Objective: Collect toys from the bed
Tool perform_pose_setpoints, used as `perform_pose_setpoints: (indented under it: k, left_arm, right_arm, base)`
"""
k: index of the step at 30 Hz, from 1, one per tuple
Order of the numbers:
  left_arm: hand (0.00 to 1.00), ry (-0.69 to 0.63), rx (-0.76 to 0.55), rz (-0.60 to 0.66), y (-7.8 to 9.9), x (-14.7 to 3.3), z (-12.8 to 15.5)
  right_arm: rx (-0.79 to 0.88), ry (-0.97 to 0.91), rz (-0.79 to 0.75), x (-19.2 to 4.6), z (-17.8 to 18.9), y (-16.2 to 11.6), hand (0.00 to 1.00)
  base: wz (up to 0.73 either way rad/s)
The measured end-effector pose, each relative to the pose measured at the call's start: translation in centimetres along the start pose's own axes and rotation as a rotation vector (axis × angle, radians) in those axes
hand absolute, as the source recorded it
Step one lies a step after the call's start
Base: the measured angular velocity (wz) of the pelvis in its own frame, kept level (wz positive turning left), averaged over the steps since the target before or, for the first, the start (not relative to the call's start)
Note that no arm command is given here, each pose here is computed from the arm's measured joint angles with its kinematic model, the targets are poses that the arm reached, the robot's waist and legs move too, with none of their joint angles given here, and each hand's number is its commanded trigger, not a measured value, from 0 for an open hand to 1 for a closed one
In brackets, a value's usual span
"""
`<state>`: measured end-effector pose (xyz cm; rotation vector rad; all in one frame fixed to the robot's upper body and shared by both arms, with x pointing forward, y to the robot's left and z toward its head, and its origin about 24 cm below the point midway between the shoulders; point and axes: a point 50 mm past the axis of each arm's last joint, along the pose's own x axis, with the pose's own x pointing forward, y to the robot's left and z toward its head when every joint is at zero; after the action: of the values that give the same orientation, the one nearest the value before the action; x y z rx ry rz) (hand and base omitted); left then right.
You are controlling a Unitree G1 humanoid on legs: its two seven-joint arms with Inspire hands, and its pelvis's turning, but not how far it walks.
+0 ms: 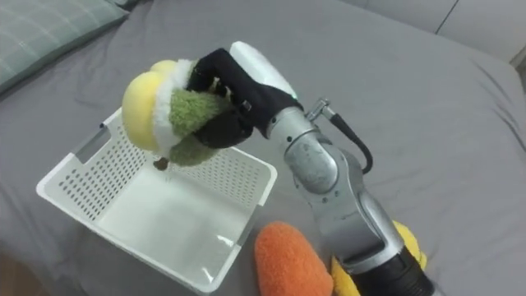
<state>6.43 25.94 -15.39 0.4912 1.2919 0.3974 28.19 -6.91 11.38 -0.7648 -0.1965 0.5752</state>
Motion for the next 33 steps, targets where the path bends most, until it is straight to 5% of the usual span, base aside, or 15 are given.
perform_pose_setpoints:
  k: [9, 10, 11, 12, 14, 15, 33]
  left_arm:
    - [0.00, 0.006, 0.010, -0.007, -0.3, -0.1, 0.3]
    - [0.00, 0.005, 0.010, -0.007, -0.3, -0.1, 0.3]
    - [0.00, 0.005, 0.010, -0.007, -0.3, -0.1, 0.3]
    - [0.00, 0.004, 0.009, -0.007, -0.3, -0.1, 0.3]
    - [0.00, 0.002, 0.008, -0.005, -0.3, -0.1, 0.4]
    - [0.00, 0.001, 0.008, -0.003, -0.3, -0.1, 0.4]
    - [0.00, -0.021, 0.021, 0.019, -0.4, -0.2, 0.8]
  right_arm:
    - [0.030, 0.187, 0.127, 0.5, -3.3, 2.8, 1.00]
    - [0.027, 0.193, 0.128, 0.5, -3.4, 2.9, 0.74]
    - [0.021, 0.206, 0.131, 0.5, -3.7, 2.9, 0.58]
    - [0.013, 0.220, 0.132, 0.5, -4.0, 3.0, 0.27]
    - [0.013, 0.247, 0.134, 0.4, -4.6, 3.2, 0.05]
    - [0.015, 0.265, 0.136, 0.3, -5.1, 3.3, 0.01]
    - [-0.007, 0.304, 0.054, -0.2, -6.6, 3.5, 0.00]
  base:
    - [0.06]
    - [0.00]
    - [0.00]
    - [0.00]
    - [0.02]
    - [0.03]
    - [0.01]
